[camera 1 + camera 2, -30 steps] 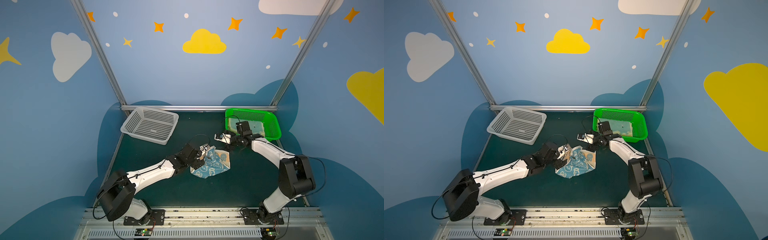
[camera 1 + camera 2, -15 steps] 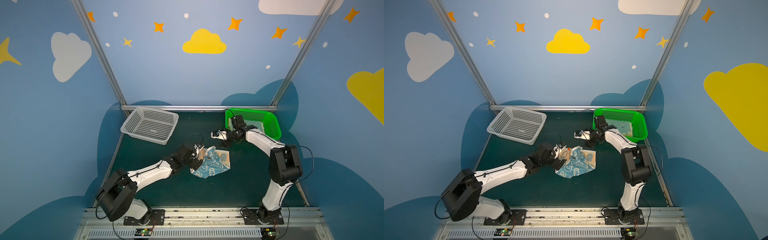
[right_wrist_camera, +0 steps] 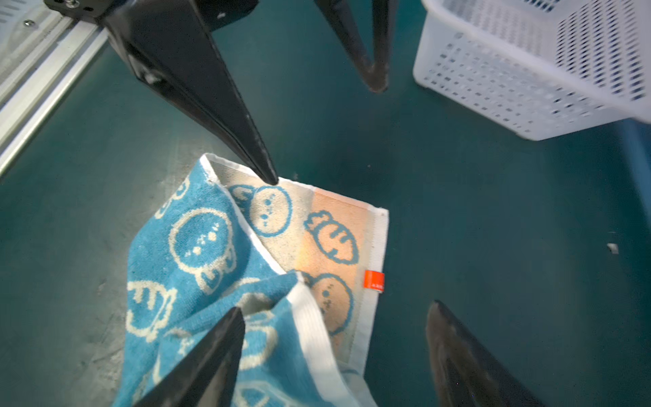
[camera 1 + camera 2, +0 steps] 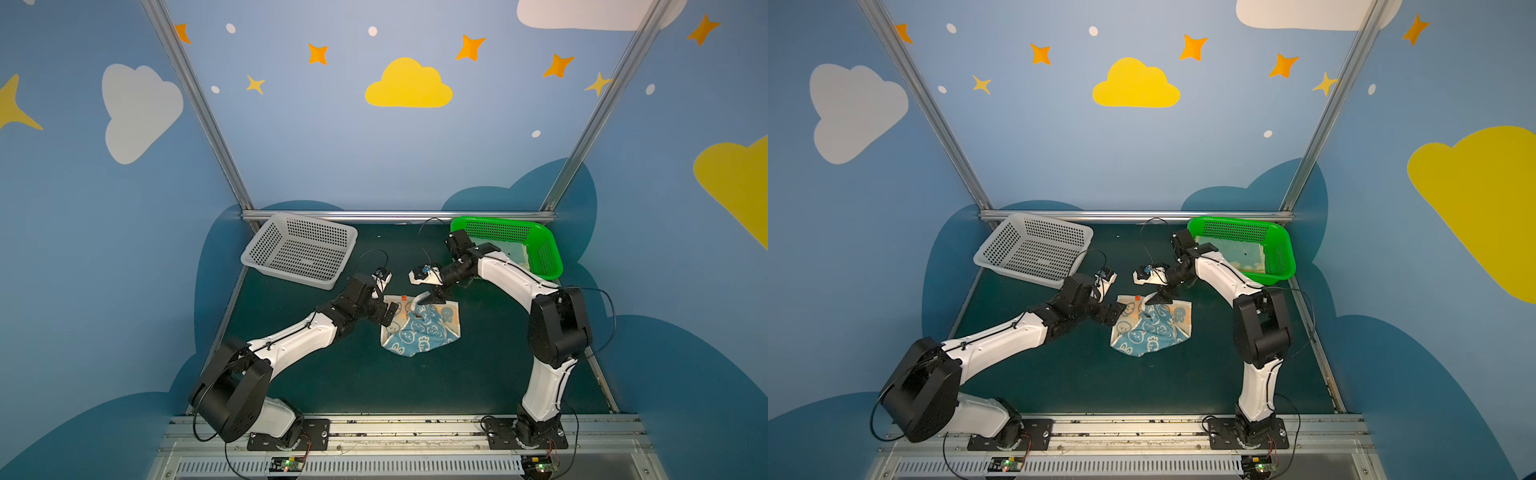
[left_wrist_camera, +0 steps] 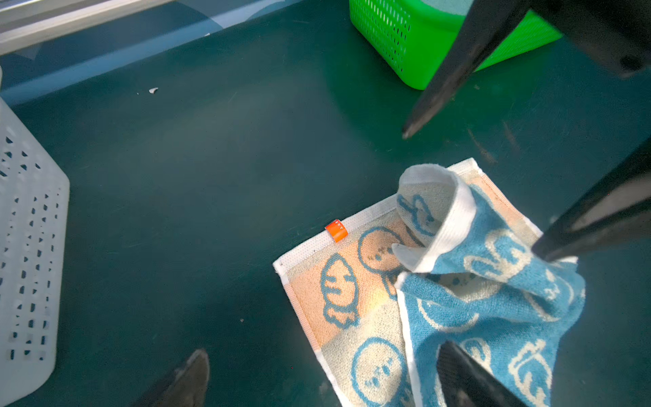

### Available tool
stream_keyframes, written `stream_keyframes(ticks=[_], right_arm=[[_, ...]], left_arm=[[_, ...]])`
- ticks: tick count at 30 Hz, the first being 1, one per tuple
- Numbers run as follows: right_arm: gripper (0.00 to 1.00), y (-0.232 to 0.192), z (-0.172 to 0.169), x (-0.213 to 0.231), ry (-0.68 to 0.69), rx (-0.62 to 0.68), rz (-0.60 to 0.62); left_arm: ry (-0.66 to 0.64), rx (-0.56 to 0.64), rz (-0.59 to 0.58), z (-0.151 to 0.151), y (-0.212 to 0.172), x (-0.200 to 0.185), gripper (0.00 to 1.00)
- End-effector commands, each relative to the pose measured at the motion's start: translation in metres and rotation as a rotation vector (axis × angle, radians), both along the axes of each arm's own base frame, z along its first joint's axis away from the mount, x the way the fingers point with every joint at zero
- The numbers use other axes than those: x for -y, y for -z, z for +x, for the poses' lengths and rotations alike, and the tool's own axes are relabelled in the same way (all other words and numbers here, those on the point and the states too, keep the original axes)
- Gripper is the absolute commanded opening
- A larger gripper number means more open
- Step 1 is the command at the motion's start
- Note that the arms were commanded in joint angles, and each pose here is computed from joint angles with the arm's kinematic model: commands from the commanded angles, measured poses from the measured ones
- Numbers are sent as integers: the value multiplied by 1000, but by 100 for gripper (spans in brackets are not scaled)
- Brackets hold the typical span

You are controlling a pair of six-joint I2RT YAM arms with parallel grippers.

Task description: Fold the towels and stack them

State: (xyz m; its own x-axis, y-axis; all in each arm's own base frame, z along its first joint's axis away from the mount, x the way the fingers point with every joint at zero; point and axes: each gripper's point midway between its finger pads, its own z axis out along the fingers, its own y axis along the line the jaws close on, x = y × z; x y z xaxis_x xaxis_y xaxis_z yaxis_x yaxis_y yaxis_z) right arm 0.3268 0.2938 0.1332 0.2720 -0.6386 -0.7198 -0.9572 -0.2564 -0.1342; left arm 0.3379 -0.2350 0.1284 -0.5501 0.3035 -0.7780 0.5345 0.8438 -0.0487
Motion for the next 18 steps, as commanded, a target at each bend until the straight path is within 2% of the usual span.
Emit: stream_keyframes(ticks=[1, 6, 11, 15, 18], right_arm=[[76, 13, -7, 4, 24, -82, -84], [67, 27, 2, 10, 95, -100, -190], [52, 32, 3, 19, 139, -103, -249], [28, 36, 0, 26, 170, -115, -304], [3, 38, -3, 33, 180, -97, -328]], left_arm=[[-49, 3, -14, 3, 1, -4, 100], [-82, 49, -19, 3, -5, -13, 100], [-76, 49, -12, 1, -8, -14, 100], [-63, 35, -16, 0, -5, -12, 100], [-74, 90, -32, 4, -6, -13, 100]])
